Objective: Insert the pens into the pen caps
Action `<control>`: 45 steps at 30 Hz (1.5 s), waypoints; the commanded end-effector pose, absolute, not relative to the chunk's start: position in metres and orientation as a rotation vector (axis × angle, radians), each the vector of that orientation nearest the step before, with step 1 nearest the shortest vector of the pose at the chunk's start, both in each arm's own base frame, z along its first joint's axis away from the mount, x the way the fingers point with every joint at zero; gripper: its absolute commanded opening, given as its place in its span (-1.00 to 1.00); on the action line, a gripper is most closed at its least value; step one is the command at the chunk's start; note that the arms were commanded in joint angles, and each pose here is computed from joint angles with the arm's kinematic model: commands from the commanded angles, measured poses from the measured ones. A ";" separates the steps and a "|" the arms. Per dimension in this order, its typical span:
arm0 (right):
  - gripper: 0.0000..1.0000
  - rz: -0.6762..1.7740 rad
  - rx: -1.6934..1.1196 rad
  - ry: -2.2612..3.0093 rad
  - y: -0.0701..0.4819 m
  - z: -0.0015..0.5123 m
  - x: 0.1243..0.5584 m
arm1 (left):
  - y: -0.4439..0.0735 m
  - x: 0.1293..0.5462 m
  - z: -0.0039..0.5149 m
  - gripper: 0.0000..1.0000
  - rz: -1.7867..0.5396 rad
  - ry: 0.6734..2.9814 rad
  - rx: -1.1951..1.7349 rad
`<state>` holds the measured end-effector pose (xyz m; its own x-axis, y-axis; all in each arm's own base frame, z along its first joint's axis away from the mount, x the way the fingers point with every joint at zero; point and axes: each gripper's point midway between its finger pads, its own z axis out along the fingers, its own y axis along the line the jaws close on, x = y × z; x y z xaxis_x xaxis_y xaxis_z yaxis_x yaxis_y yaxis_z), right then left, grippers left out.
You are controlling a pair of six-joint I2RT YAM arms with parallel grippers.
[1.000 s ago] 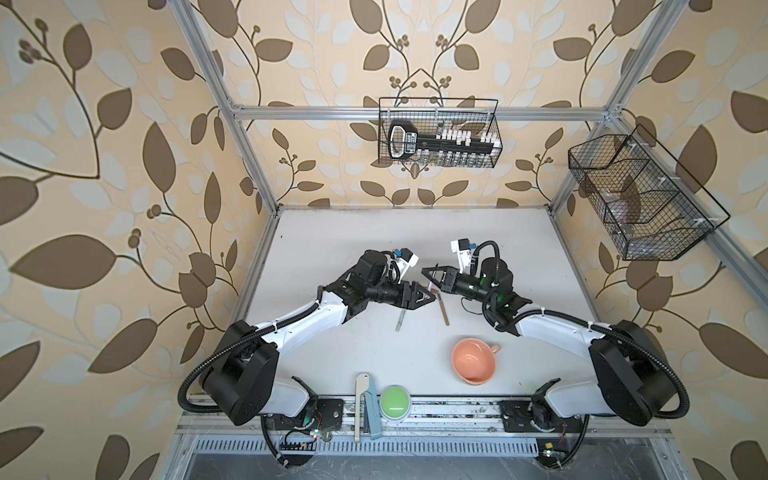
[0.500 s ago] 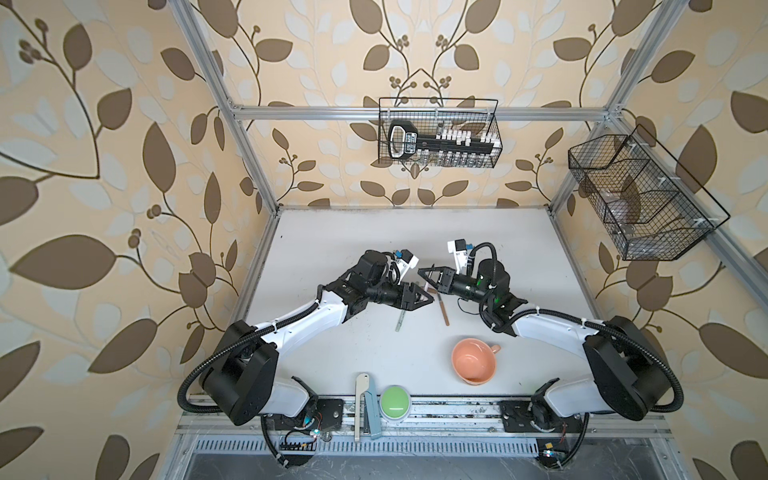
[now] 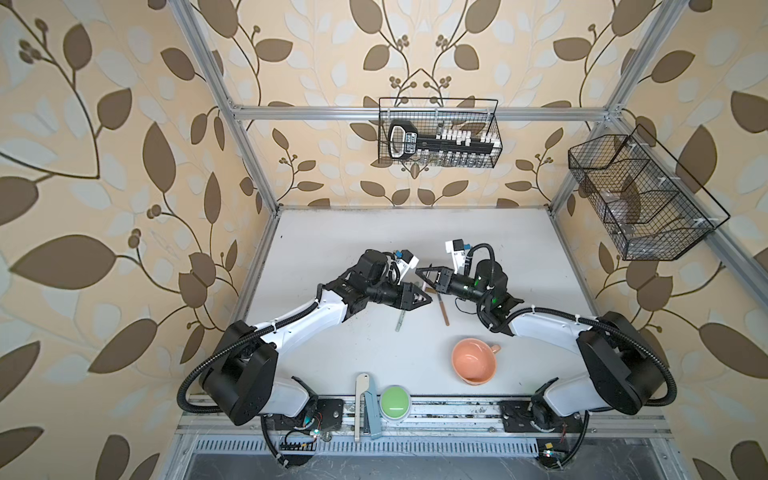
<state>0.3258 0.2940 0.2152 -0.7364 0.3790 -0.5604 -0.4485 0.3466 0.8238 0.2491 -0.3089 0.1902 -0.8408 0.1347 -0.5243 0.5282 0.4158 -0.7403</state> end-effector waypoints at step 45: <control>-0.19 0.342 -0.603 2.624 0.348 0.069 0.400 | -0.156 0.219 0.249 -0.86 -0.597 2.236 0.247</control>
